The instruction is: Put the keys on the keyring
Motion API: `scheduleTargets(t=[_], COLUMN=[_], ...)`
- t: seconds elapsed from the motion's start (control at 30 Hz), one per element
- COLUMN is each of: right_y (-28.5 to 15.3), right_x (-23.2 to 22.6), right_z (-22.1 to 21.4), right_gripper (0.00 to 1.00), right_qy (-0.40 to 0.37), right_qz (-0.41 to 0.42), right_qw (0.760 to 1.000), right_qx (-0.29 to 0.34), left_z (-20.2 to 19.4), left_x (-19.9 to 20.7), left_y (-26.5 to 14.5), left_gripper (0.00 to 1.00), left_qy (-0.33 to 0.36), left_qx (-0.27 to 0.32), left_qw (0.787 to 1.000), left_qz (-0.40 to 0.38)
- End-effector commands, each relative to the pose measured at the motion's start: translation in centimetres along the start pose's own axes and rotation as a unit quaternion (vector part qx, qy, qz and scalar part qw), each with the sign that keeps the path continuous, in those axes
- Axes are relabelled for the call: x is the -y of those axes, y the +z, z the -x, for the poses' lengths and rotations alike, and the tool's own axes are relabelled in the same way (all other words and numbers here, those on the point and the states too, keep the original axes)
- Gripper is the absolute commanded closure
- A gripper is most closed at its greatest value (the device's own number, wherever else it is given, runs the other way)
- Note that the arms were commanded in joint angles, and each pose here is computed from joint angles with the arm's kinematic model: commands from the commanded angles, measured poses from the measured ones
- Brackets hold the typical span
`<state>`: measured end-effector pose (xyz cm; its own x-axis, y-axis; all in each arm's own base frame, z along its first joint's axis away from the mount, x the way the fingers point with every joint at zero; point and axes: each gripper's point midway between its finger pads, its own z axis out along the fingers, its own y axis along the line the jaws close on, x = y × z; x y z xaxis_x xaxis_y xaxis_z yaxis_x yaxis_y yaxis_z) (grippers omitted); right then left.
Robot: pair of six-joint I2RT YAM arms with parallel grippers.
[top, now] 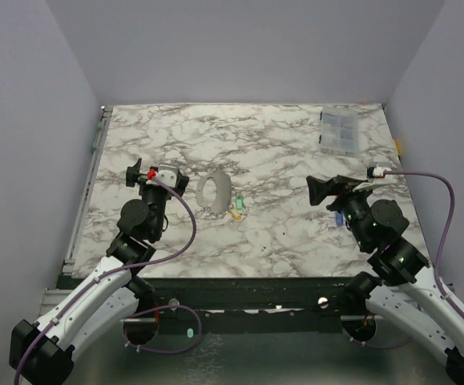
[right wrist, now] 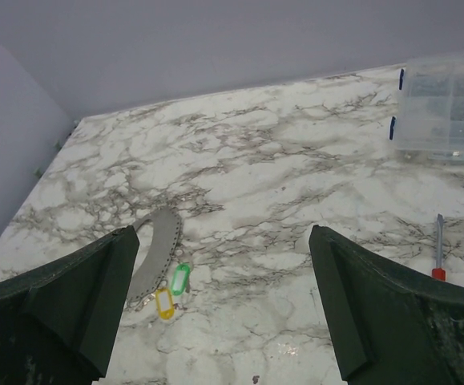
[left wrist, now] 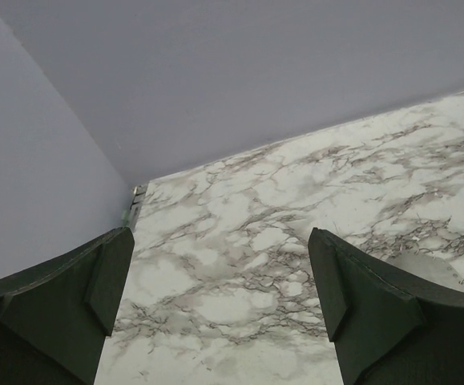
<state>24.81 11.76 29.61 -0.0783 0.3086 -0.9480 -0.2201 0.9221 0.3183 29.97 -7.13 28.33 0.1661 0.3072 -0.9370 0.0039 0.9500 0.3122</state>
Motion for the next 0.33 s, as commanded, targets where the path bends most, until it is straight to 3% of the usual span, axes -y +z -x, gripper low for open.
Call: scheduleTargets(t=[0.0, 0.17, 0.3], right_y=[-0.1, -0.5, -0.2], right_x=[0.3, -0.6, -0.5], right_z=[-0.9, -0.1, -1.1], right_gripper=[0.0, 0.0, 0.0], right_qy=[0.003, 0.023, 0.01], right_qz=[-0.007, 0.028, 0.024], right_qw=[1.0, 0.999, 1.0], right_qx=[-0.009, 0.02, 0.001], left_z=[-0.1, 0.0, 0.0], left_x=[0.4, 0.4, 0.2], left_y=[0.0, 0.0, 0.0], left_gripper=[0.01, 0.01, 0.01], left_qy=[-0.004, -0.006, -0.005], left_qx=[0.0, 0.002, 0.002], left_qw=[1.0, 1.0, 1.0], left_qz=[-0.011, -0.011, -0.008])
